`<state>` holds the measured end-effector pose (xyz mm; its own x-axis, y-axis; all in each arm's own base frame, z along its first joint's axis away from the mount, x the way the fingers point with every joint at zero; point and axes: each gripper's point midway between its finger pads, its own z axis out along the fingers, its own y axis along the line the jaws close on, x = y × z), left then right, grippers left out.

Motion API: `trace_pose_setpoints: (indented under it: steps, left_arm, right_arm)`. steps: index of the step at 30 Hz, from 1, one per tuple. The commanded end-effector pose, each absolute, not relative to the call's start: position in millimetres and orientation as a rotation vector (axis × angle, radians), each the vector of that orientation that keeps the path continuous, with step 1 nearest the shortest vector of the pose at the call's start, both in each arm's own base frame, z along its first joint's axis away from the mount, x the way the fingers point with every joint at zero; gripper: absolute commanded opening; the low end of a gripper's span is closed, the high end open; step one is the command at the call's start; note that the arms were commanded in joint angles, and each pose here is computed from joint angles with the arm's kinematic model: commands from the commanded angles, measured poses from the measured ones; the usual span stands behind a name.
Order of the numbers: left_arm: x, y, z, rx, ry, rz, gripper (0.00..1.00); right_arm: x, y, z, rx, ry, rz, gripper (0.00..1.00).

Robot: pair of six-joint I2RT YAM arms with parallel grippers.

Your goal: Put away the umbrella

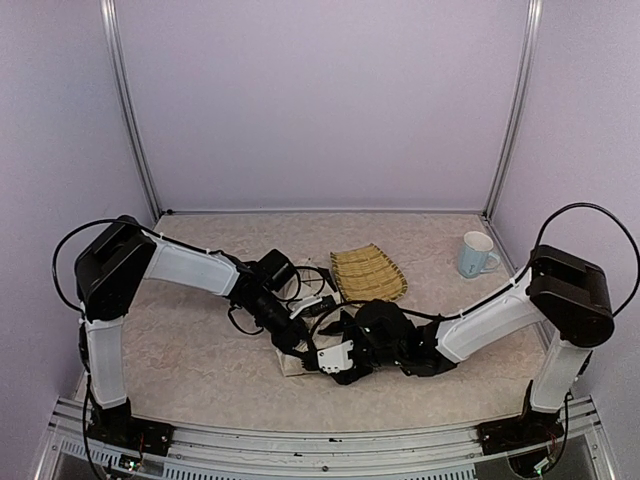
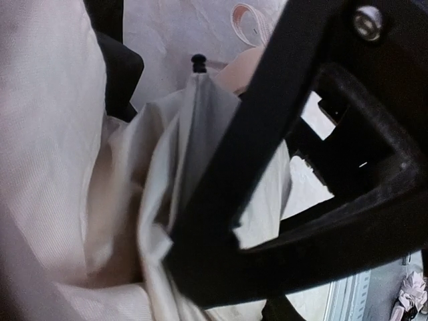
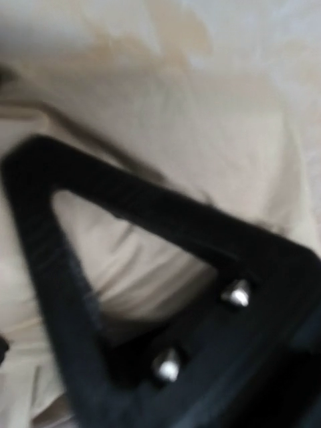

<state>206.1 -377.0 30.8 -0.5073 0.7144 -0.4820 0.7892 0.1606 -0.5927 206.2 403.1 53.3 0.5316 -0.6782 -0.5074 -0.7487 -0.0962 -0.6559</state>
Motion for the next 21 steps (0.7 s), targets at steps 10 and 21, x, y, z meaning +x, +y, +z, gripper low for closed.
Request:
trace_pose_setpoints:
  steps: [10,21]
  left_arm:
    - [156,-352,0,1.568,2.542,-1.442,0.30]
    - [219,-365,44,1.390,2.306,-1.297,0.61]
  right_arm:
    - [228,384,2,-1.892,1.440,0.150,0.69]
    - [213,361,-20,-1.932,1.637,0.221,0.37]
